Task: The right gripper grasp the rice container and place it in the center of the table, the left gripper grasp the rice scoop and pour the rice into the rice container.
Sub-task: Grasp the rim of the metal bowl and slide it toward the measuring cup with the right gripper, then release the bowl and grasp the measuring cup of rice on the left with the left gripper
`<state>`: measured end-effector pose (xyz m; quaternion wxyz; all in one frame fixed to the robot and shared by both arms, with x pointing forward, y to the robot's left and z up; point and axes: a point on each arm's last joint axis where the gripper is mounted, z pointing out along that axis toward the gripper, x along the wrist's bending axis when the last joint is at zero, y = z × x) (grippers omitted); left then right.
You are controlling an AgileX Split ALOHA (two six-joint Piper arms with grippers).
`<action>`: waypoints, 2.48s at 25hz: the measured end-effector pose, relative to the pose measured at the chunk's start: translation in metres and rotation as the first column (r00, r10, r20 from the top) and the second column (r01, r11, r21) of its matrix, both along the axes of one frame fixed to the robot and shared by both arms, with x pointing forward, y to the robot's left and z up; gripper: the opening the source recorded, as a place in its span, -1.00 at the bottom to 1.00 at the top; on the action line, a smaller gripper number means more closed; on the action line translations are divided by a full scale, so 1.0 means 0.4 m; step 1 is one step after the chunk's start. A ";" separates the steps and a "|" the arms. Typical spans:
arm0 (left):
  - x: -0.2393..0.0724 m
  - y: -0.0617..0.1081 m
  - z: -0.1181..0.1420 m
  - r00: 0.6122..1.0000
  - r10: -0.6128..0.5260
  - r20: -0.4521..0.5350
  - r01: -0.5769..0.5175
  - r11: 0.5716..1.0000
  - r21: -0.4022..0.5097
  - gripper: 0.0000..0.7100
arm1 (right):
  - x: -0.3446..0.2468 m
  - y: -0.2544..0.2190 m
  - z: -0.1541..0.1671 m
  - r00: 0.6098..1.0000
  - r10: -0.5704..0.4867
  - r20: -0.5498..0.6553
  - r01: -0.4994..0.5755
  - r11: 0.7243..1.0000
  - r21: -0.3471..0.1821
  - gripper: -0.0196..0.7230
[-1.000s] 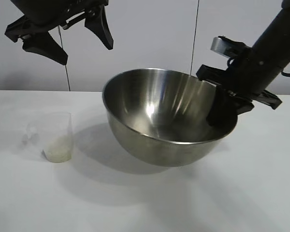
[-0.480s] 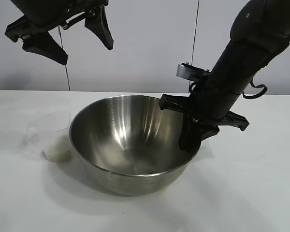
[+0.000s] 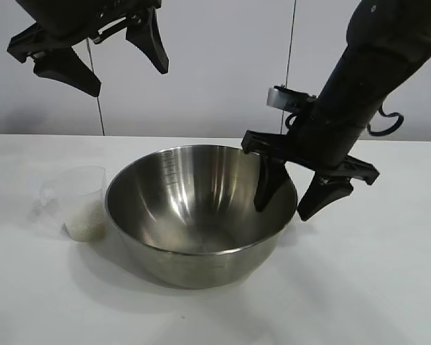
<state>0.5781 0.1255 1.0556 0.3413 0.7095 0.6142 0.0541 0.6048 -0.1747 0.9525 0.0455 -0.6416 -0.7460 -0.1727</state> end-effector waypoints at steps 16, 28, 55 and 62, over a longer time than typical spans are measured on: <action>0.000 0.000 0.000 1.000 -0.001 0.001 0.001 1.000 0.002 0.82 | -0.001 -0.185 0.249 0.998 -0.054 0.044 0.057 0.995 -0.080 0.27; 0.001 0.000 0.000 1.000 0.000 0.004 0.000 1.000 0.001 0.82 | -0.006 -0.198 0.271 0.992 -0.092 0.088 0.102 0.988 -0.119 0.27; -0.057 0.133 0.101 0.961 0.074 0.265 -0.081 0.997 0.016 0.76 | 0.000 -0.195 0.274 0.987 -0.116 0.114 0.127 0.987 -0.097 0.27; -0.216 0.213 -0.030 0.862 0.097 0.497 -0.127 0.992 0.026 0.75 | 0.004 -0.195 0.276 0.984 -0.120 0.132 0.132 0.987 -0.094 0.27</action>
